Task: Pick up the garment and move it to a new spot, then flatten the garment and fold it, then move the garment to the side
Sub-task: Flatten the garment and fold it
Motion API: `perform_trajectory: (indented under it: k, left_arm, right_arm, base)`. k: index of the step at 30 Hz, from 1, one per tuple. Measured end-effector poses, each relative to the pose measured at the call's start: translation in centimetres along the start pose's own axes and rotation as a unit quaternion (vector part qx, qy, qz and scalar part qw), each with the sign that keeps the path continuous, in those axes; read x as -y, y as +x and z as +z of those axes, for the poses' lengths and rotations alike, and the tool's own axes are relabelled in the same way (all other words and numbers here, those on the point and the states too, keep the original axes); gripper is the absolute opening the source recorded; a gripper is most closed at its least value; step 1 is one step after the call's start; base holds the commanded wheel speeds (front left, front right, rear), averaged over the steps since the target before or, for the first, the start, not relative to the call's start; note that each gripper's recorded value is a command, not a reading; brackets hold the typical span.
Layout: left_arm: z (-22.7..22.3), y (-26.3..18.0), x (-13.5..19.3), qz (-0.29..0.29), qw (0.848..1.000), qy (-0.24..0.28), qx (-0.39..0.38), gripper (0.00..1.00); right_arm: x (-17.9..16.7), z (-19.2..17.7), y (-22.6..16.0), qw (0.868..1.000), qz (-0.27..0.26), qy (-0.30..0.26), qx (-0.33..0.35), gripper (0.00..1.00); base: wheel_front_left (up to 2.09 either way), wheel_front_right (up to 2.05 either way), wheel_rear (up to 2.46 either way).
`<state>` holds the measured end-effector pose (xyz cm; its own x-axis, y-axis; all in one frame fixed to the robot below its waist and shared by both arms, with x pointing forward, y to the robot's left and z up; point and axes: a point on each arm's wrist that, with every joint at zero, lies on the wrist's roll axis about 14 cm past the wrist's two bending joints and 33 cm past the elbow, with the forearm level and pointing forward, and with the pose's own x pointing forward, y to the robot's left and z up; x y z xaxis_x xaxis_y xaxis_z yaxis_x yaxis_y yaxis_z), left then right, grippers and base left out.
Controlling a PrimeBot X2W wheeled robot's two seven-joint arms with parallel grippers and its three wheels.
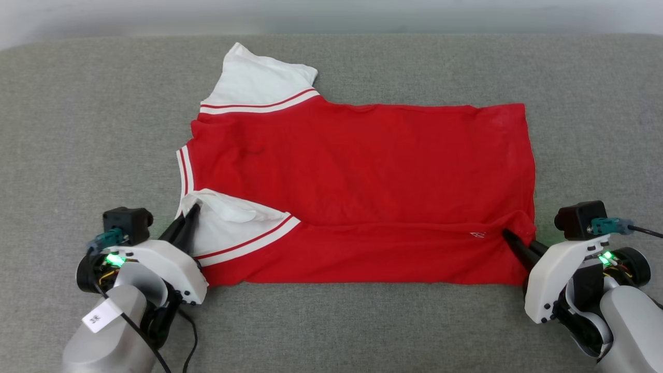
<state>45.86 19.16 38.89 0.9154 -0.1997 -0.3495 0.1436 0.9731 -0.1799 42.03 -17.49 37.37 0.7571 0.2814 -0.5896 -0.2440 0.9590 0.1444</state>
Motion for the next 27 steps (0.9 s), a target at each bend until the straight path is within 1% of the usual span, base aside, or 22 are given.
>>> perform_trajectory:
  k: [1,2,3,5,6,10,13,17,18,21,25,27]
  left_arm:
    - [0.0,-0.1,0.1,-0.001,1.0,0.002,-0.001,0.29]
    - [-0.1,-0.2,0.1,-0.002,1.0,0.006,-0.002,1.0]
    - [0.1,-0.4,0.1,-0.002,1.0,0.007,0.001,1.0]
    - [0.7,-0.7,-0.2,-0.001,1.0,0.012,0.007,1.0]
    - [1.5,-1.5,-0.5,-0.003,1.0,0.025,0.01,1.0]
    - [3.5,-2.3,-0.3,-0.019,0.999,0.039,0.01,1.0]
    - [5.0,-3.0,-0.7,-0.025,0.998,0.05,-0.007,1.0]
    - [5.4,-3.8,-0.8,-0.035,0.996,0.053,-0.067,1.0]
    - [5.4,-3.8,-0.8,-0.035,0.996,0.053,-0.067,1.0]
    - [4.9,-4.5,-0.5,-0.045,0.99,0.058,-0.123,1.0]
    - [3.5,-5.4,-0.7,-0.05,0.975,0.067,-0.205,1.0]
    - [2.5,-5.8,-0.6,-0.053,0.965,0.08,-0.246,1.0]
  right_arm:
    - [-0.1,0.2,0.0,1.0,0.002,0.0,0.004,0.0]
    - [-0.3,0.4,0.0,1.0,0.004,0.001,0.007,0.32]
    - [-0.5,0.6,-0.1,1.0,0.006,0.002,0.011,1.0]
    - [-0.8,1.3,-0.3,1.0,0.01,0.001,0.025,1.0]
    - [-1.2,2.2,-1.1,0.999,0.015,0.0,0.043,1.0]
    - [-1.6,3.5,-2.2,0.998,0.021,-0.011,0.063,1.0]
    - [-2.3,4.1,-2.6,0.997,0.029,-0.018,0.07,1.0]
    - [-3.0,4.3,-3.0,0.997,0.036,-0.023,0.068,1.0]
    - [-3.0,4.3,-3.0,0.997,0.036,-0.023,0.068,1.0]
    - [-3.4,4.5,-3.2,0.997,0.041,-0.026,0.067,1.0]
    - [-3.7,4.2,-3.4,0.997,0.042,-0.027,0.056,1.0]
    - [-3.7,4.1,-3.5,0.997,0.042,-0.028,0.053,1.0]
  base:
    - [0.0,0.0,0.0]
    - [0.0,0.0,0.0]
    - [0.0,0.0,0.0]
    - [0.0,0.0,0.0]
    - [0.0,0.0,0.0]
    - [0.0,0.0,0.0]
    - [0.0,0.0,0.0]
    - [0.0,0.0,0.0]
    - [0.0,0.0,0.0]
    - [0.0,0.0,0.0]
    - [0.0,0.0,0.0]
    - [0.0,0.0,0.0]
